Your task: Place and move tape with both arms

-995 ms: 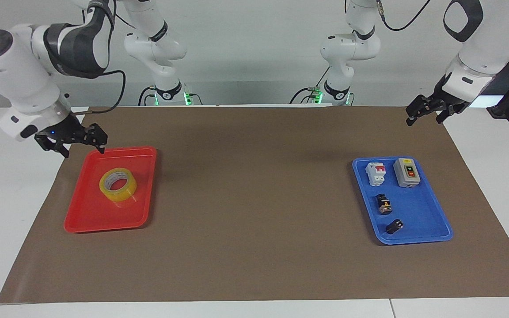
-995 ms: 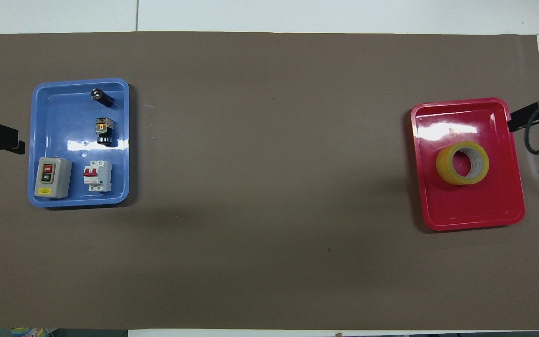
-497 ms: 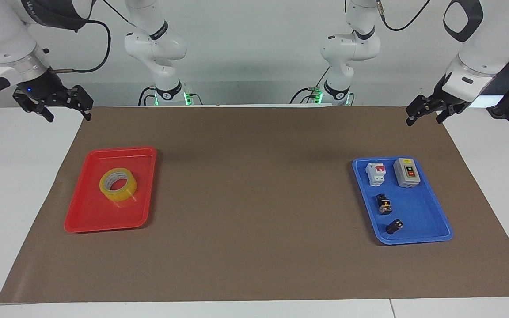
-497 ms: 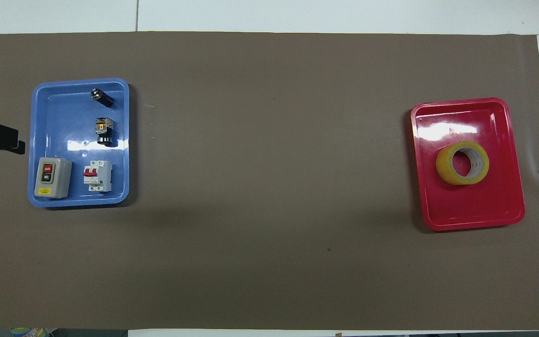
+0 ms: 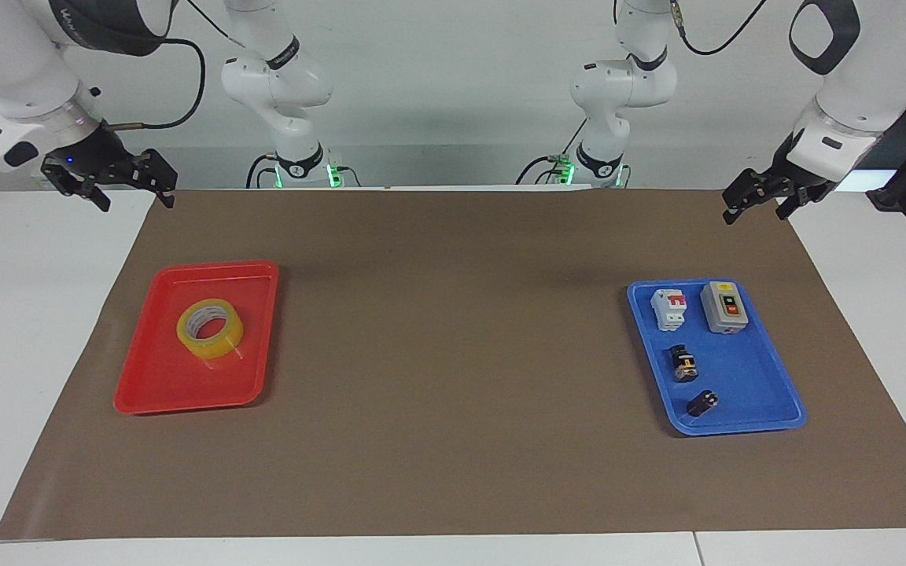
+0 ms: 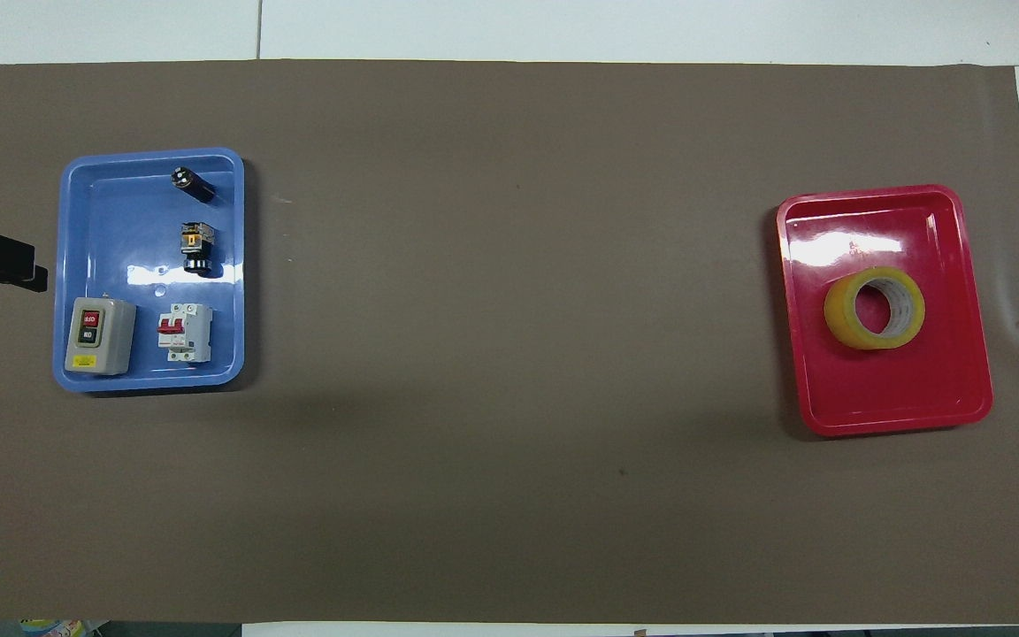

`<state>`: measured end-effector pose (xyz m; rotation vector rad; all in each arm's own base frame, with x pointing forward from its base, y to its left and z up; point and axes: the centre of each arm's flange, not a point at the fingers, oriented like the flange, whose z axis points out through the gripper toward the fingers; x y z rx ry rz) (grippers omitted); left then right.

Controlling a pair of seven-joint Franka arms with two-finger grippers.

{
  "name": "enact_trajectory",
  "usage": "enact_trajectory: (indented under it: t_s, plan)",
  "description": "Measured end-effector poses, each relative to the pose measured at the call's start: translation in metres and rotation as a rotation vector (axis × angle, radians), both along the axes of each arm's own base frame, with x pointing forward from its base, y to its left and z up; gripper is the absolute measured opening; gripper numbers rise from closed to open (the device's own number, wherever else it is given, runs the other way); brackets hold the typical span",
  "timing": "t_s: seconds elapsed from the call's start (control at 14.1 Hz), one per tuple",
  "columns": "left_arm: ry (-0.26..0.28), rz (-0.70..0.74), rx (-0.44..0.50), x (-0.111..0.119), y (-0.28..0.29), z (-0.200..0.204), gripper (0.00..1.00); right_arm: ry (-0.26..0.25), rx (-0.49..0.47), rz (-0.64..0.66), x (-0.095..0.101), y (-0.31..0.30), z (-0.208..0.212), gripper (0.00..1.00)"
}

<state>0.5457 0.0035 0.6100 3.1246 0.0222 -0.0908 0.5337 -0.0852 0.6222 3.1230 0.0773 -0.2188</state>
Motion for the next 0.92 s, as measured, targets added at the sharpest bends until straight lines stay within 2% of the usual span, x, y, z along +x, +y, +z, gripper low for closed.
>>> enact_trajectory:
  t_s: [0.36,0.92]
  plan:
    - [0.0,0.0,0.0,0.0,0.0,0.0,1.0,0.004,0.003,0.0,-0.0118,0.001,-0.0031,1.0]
    - [0.0,0.0,0.0,0.0,0.0,0.0,1.0,-0.087,-0.012,-0.007,-0.0032,-0.0052,0.0058,1.0]
